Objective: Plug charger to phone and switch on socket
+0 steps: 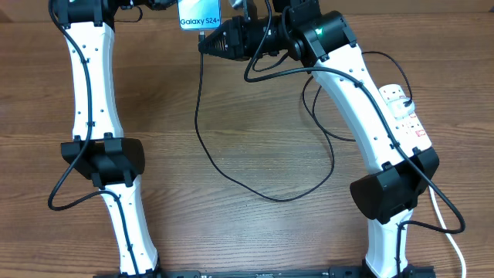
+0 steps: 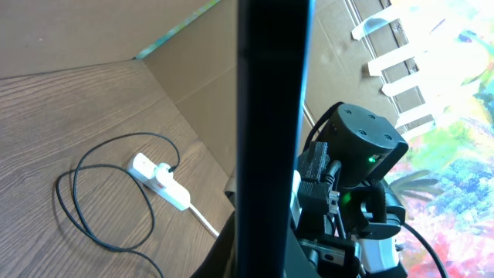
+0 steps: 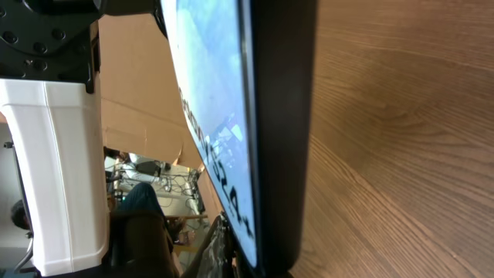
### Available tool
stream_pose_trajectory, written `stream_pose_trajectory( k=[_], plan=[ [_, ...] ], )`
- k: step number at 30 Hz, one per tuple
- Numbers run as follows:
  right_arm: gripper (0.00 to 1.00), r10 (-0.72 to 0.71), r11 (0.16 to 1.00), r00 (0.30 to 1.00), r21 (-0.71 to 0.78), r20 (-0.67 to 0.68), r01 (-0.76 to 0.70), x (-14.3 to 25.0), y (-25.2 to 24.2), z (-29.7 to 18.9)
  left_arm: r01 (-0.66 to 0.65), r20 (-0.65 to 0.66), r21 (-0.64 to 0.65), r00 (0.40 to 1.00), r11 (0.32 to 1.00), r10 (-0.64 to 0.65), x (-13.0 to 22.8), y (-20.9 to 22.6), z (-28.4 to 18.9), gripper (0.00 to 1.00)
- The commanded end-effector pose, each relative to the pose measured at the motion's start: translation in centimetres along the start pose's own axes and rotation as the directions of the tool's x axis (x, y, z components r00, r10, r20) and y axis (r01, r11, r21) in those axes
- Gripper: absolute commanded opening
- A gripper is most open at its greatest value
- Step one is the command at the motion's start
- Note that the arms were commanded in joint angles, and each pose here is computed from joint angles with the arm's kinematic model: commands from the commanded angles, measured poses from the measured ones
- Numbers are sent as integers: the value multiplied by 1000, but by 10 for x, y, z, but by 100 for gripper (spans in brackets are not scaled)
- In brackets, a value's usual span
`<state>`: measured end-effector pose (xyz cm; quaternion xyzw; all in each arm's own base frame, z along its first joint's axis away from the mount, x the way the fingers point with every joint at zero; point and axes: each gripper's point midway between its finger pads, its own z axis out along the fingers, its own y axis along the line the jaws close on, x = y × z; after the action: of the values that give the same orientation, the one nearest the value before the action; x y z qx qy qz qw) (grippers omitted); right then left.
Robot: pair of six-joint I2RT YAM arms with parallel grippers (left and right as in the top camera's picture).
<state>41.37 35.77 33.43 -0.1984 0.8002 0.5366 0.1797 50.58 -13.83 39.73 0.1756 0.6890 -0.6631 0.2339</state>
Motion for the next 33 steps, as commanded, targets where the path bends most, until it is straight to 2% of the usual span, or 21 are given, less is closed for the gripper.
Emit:
stream_pose_trajectory(
  k=[1,33],
  plan=[
    [4,-41,999,999,-35,16,42,-4,23,-11,-57,-15,30,998,998,58,1,-30,-2,4],
    [4,-65,997,997,-28,42,66,-10,23,-11,-57,-15,30,998,998,57,1,-30,-2,4]
  ],
)
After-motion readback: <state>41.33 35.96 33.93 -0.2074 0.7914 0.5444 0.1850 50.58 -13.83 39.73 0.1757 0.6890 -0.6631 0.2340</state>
